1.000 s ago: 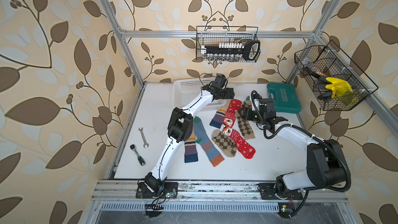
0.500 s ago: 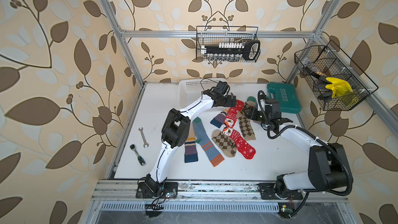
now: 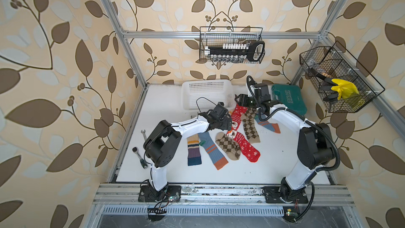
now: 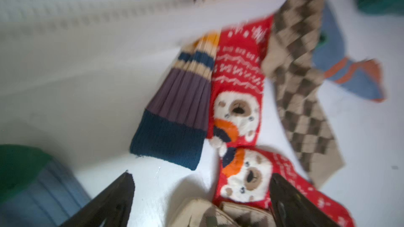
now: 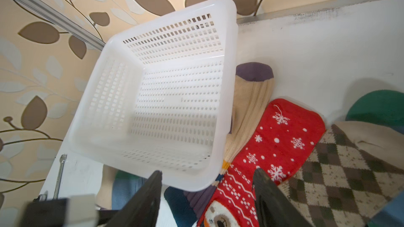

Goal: Place the socks together as a pair
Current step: Move the sock to the center of the board.

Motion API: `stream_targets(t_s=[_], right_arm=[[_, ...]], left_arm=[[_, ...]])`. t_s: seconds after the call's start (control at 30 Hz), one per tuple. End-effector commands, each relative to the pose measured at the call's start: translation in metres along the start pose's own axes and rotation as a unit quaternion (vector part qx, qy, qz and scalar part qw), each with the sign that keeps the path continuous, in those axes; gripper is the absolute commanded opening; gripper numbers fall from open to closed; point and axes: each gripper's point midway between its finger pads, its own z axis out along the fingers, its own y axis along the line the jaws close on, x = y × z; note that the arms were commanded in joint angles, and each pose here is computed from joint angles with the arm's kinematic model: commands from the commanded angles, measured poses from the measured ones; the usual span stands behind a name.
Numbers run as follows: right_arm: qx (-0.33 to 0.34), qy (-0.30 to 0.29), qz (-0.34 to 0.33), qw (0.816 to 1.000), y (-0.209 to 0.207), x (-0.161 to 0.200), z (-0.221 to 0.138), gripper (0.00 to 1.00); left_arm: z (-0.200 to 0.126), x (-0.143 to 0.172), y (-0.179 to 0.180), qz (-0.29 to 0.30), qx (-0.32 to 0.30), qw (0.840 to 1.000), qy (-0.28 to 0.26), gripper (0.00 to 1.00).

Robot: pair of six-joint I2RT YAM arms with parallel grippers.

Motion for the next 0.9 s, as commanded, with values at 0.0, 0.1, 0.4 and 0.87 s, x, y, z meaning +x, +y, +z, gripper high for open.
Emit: stream_targets(t_s=[0.0,0.1,0.4,0.87], right_arm=[[0.031,0.033,0.004,0.999,-0.013,0.008,0.022,0.65],[0.040,0.049,0.003,0.998,-0.012,0.011,0.040,0.64],[0.063,0.054,0.013,0.996,-0.012,0.011,0.071,0.51],[0.126,-0.001,0.074,0.989,-0.069,-0.009,0.050,0.20]], left_arm=[[-0.003,-0.022,-0.005,0.015,-0.027,0.999,-0.033,0.97],[0.007,-0.014,0.003,0.014,-0.043,0.999,-0.024,0.94],[0.027,-0.008,0.016,0.005,-0.068,0.997,-0.021,0.81],[0.043,0.004,0.028,0.004,-0.098,0.995,0.006,0.29]])
